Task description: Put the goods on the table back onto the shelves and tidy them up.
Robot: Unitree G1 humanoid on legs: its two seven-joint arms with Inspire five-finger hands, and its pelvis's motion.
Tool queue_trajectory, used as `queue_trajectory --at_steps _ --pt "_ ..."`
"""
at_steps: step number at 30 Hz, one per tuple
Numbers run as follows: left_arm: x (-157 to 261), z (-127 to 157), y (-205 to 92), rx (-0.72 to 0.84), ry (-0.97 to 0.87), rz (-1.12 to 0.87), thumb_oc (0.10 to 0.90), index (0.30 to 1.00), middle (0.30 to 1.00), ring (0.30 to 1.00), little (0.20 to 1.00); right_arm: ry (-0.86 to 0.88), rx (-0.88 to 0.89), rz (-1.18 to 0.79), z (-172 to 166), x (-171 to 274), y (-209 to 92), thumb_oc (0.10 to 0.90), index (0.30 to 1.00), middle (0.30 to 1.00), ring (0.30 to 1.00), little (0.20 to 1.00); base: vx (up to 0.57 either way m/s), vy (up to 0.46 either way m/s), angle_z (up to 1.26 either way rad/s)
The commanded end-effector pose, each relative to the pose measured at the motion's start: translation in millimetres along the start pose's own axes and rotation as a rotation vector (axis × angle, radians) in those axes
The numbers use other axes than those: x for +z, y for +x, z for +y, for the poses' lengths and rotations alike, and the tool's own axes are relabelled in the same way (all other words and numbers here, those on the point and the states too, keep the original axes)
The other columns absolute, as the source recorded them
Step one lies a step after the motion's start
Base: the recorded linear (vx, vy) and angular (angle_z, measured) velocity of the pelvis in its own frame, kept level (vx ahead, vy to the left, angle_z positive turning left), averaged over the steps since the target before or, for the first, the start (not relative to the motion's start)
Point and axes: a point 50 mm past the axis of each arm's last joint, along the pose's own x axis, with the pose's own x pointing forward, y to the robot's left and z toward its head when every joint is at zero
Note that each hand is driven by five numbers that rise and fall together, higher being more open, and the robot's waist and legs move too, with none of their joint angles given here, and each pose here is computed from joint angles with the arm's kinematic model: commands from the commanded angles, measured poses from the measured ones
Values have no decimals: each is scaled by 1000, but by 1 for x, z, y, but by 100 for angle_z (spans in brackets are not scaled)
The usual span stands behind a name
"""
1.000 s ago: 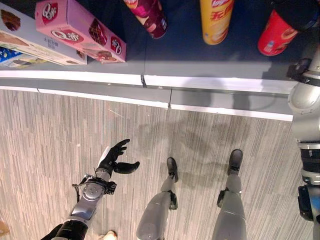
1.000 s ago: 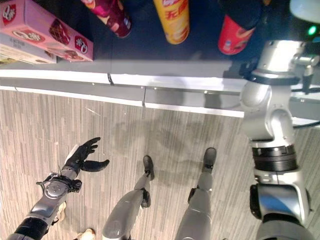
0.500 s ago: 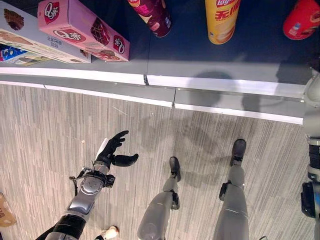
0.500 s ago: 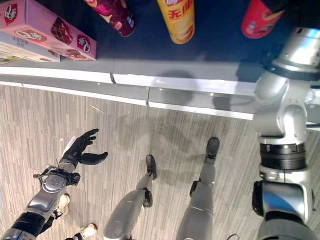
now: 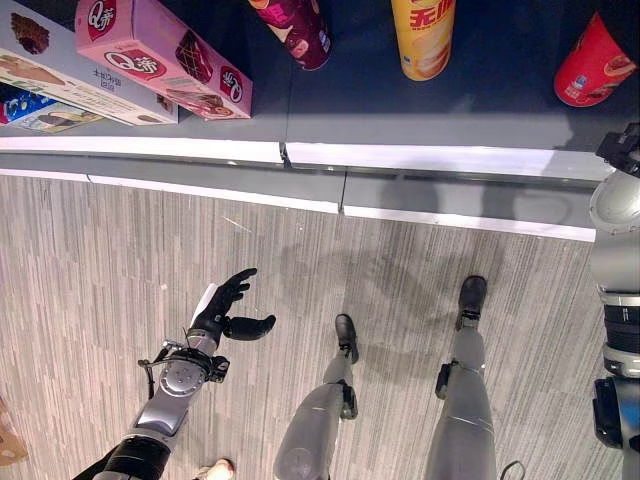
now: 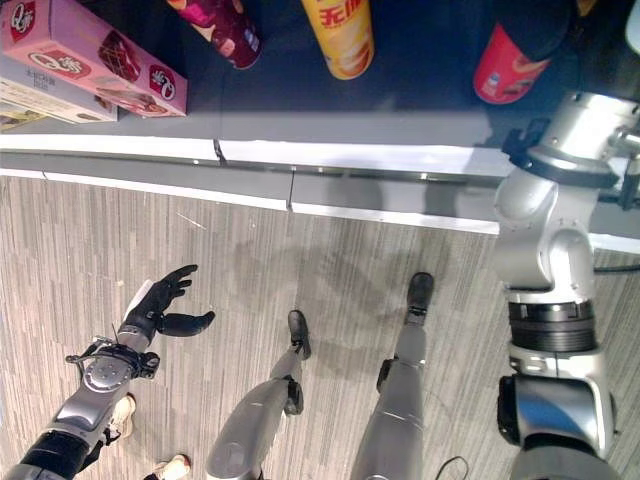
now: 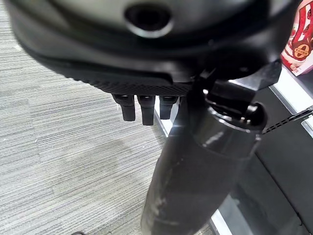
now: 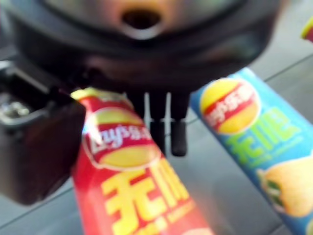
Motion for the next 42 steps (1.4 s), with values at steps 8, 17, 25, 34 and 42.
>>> queue_trajectory --at_steps 8,17,25,34,42 --pt "-36 16 -12 70 81 135 800 900 900 900 900 110 -211 -221 -31 45 41 400 300 300 300 300 0 0 0" --pt "-53 -8 -8 66 -1 217 800 900 900 900 900 91 -220 -189 -28 40 41 400 300 300 300 300 8 -5 6" --pt "-52 -12 -4 66 -4 220 800 900 900 900 900 98 -224 -176 -27 39 40 400 300 300 300 300 0 0 0" --pt "-49 -16 2 63 2 219 800 900 900 900 900 99 -221 -136 -24 32 35 400 300 300 300 300 0 0 0" --pt "-45 -17 8 71 10 215 800 900 900 900 900 97 -224 -114 -23 29 34 400 300 300 300 300 0 0 0"
